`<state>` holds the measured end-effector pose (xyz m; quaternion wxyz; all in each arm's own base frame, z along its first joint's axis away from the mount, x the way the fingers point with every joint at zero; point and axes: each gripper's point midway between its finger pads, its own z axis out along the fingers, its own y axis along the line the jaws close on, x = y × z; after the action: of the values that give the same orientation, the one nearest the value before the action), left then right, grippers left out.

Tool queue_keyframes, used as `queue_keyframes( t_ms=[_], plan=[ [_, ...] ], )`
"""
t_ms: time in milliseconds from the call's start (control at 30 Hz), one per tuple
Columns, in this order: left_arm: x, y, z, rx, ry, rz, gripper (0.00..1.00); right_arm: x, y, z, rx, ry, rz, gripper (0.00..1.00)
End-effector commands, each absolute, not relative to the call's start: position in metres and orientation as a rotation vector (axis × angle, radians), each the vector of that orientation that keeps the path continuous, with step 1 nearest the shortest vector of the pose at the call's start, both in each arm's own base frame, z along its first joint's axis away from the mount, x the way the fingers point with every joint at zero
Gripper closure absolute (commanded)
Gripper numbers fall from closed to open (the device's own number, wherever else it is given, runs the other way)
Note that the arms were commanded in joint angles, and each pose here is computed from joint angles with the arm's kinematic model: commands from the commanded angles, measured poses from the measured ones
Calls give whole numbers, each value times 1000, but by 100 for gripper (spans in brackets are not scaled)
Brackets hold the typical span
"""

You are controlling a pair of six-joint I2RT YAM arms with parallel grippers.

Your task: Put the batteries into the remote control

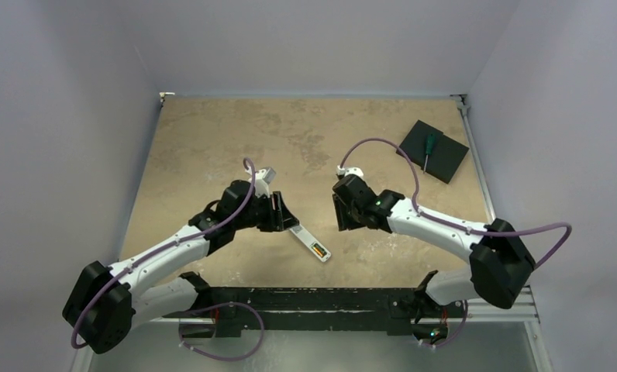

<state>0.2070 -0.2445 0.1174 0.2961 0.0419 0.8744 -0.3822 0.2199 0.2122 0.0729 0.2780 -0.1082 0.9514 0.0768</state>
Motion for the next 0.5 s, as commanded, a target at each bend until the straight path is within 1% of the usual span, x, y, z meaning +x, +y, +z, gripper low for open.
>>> queue_keyframes(
  t_ms=[0, 233, 467],
  plan=[
    [209, -245, 128, 160, 2267, -1027, 56, 264, 199, 89, -194, 2486, 159, 54],
    [209, -242, 129, 160, 2271, -1013, 55, 305, 198, 82, -168, 2485, 144, 53],
    [208, -243, 125, 163, 2284, -1007, 55, 327, 195, 60, -140, 2520, 149, 52]
  ],
)
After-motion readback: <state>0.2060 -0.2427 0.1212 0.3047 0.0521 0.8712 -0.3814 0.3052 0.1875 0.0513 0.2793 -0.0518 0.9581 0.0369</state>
